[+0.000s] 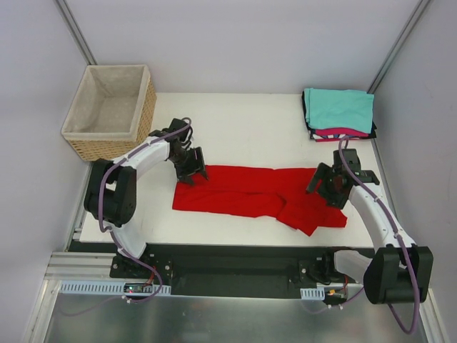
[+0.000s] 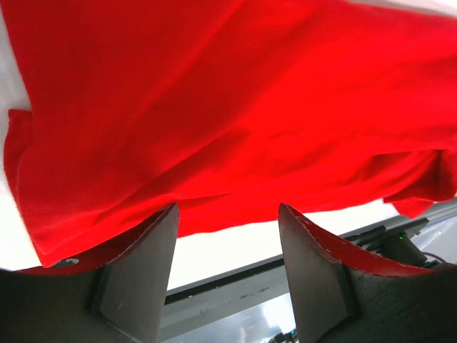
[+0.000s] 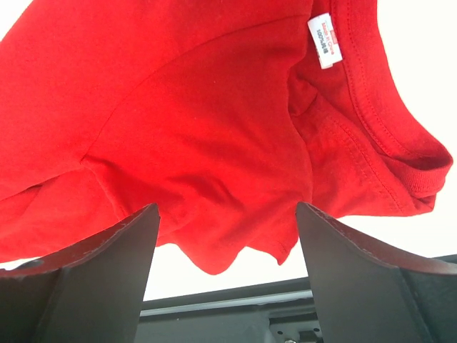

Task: Fold and stack the t-shirts

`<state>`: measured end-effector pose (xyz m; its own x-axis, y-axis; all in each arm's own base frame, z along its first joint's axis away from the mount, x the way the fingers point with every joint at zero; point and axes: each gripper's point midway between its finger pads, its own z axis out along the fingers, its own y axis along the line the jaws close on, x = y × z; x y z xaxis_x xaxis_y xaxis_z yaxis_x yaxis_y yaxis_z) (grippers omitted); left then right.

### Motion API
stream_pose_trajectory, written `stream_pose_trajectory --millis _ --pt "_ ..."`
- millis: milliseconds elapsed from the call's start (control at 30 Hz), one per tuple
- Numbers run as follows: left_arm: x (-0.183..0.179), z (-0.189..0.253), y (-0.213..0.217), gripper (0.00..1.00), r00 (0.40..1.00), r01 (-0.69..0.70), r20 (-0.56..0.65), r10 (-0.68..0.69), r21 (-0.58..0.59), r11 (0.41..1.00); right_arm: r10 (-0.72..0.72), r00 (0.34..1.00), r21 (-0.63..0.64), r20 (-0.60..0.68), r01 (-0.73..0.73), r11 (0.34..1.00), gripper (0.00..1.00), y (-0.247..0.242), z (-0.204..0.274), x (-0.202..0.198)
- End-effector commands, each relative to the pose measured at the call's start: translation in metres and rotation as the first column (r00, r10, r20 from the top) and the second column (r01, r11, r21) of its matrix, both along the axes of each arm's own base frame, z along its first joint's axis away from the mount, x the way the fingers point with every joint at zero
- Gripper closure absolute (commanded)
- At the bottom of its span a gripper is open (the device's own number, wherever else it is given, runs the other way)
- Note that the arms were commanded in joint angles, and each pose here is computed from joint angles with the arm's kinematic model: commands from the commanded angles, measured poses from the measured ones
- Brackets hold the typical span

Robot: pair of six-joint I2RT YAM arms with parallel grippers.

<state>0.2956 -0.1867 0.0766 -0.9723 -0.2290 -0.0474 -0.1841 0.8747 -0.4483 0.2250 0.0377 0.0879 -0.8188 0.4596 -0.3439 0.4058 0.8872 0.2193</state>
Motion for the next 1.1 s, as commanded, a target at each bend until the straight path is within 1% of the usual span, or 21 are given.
stream_pose_trajectory --millis 0,333,467,533,667,867,900,1067 --pt "-0.004 -0.017 0.008 0.43 0.999 -0.021 -0.025 0.022 0.036 0.999 -0.003 1.0 -0.004 0.014 0.003 1.0 0.19 0.0 0.011 -0.004" --pt "-0.01 -0.049 0.02 0.43 0.996 -0.038 -0.078 0.047 0.113 0.993 0.012 1.0 -0.011 0.016 -0.012 1.0 0.18 -0.001 0.015 -0.008" --pt "-0.016 -0.057 0.02 0.44 0.993 -0.05 -0.1 0.062 0.113 0.992 0.021 1.0 -0.016 0.021 -0.021 1.0 0.18 -0.002 0.018 -0.01" --pt "-0.02 -0.06 0.021 0.44 0.992 -0.054 -0.105 0.066 0.112 0.992 0.011 1.0 -0.046 0.02 -0.01 0.999 0.18 -0.007 0.018 -0.011" --pt "-0.024 -0.058 0.022 0.45 0.992 -0.068 -0.099 0.079 0.109 0.992 0.018 1.0 -0.049 0.023 -0.017 0.999 0.18 -0.008 0.019 -0.012" --pt "-0.046 -0.057 0.02 0.45 0.99 -0.089 -0.098 0.097 0.079 0.993 0.012 1.0 -0.078 -0.027 -0.014 0.997 0.17 -0.013 0.006 -0.017" --pt "-0.056 -0.061 0.02 0.45 0.99 -0.083 -0.111 0.092 0.082 0.993 0.007 0.999 -0.079 -0.034 -0.01 0.997 0.18 -0.014 0.004 -0.017" --pt "-0.079 -0.058 0.016 0.45 0.992 -0.073 -0.096 0.08 0.071 0.995 -0.016 0.998 -0.081 -0.056 0.012 0.997 0.18 -0.014 -0.003 -0.011"
